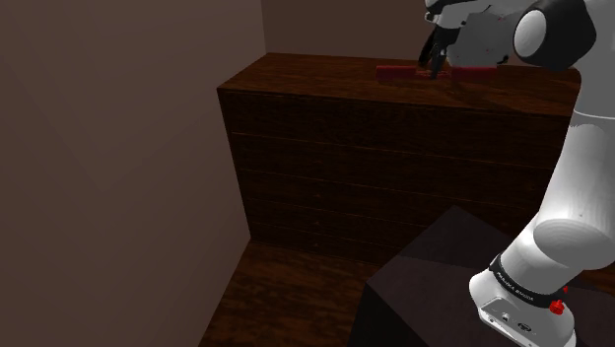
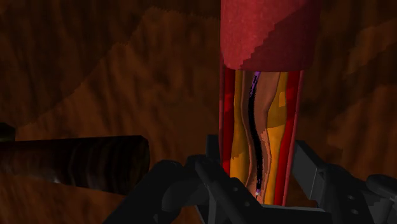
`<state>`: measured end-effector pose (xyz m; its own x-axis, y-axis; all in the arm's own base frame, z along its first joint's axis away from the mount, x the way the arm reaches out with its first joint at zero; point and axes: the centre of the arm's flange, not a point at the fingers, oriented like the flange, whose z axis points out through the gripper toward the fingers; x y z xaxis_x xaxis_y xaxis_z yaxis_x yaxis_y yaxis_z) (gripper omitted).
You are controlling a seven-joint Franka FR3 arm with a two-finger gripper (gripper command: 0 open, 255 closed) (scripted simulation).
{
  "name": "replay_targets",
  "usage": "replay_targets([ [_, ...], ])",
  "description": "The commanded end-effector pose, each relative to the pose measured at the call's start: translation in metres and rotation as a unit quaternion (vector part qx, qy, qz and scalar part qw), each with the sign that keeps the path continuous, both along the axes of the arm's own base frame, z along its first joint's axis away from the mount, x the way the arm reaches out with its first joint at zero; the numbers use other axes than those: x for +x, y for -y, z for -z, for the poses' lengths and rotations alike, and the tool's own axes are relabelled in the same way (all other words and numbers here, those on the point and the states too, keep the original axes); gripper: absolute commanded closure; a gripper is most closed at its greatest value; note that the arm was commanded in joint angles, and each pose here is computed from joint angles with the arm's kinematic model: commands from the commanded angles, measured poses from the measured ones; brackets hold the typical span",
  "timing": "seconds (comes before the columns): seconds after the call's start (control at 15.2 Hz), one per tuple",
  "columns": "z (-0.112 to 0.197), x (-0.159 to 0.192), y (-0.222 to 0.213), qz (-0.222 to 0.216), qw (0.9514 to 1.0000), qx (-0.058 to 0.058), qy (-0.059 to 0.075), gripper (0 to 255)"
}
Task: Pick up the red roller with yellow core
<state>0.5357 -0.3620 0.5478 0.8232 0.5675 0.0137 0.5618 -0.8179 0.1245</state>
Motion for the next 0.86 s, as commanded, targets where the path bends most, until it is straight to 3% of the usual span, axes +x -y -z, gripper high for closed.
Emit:
replay_targets([
  [0.0, -0.01, 0.0, 0.0, 0.0, 1.0, 0.0, 0.0, 255],
  [0.79, -0.063, 0.0, 0.0, 0.0, 1.0, 0.0, 0.0, 255],
])
